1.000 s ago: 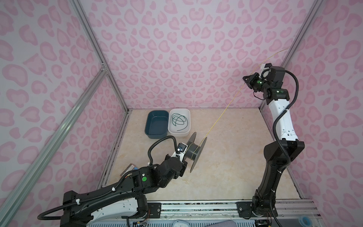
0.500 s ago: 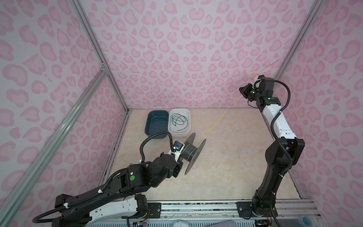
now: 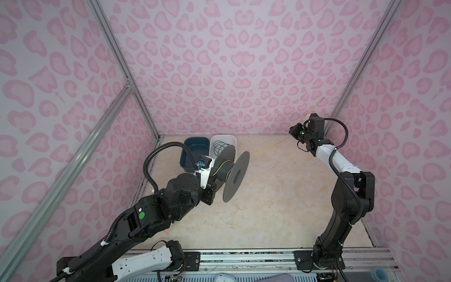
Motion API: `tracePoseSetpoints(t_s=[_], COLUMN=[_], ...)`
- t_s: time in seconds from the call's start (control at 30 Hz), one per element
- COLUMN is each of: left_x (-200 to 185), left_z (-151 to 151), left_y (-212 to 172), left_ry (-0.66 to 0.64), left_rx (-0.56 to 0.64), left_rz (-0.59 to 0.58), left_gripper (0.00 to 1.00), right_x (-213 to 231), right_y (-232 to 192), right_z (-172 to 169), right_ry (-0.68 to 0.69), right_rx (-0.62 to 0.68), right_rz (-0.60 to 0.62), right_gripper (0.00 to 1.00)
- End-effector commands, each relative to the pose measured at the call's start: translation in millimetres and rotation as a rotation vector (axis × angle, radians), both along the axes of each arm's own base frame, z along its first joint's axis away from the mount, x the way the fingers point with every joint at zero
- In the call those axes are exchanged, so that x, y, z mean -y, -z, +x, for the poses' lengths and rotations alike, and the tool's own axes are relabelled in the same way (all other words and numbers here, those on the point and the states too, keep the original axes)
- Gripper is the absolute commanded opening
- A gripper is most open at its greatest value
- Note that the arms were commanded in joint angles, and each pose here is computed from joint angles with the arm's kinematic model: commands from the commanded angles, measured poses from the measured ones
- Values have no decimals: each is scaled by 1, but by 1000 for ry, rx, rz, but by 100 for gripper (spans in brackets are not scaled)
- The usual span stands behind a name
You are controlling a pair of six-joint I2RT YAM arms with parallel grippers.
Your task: Wrap the cables
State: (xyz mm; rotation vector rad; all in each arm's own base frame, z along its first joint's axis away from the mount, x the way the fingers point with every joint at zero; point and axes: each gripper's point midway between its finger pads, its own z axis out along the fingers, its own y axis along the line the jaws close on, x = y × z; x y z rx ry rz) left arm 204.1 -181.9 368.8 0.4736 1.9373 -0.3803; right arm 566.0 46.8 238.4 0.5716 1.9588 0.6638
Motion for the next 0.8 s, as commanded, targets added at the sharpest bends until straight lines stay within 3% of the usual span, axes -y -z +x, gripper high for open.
tracePoseSetpoints(t_s=[0.0, 0.2, 0.43, 0.77], left_x=[12, 16, 0, -11], left_z=[9, 35, 62, 115], left_y=[-36, -56, -79, -90], left_ry=[7, -59, -210, -472], left_rx=[41, 65, 120, 201], left_rz=[-163, -314, -456, -518], left_gripper=[4, 4, 4, 4], right_x=[4, -18, -58, -98], right_y=[10, 32, 45, 43], right_z=[-6, -27, -56, -126], right_ry=[66, 93, 20, -33], right_rx=[37, 24, -6, 19], right_rz=[-35, -31, -50, -79], right_gripper=[0, 0, 0, 0])
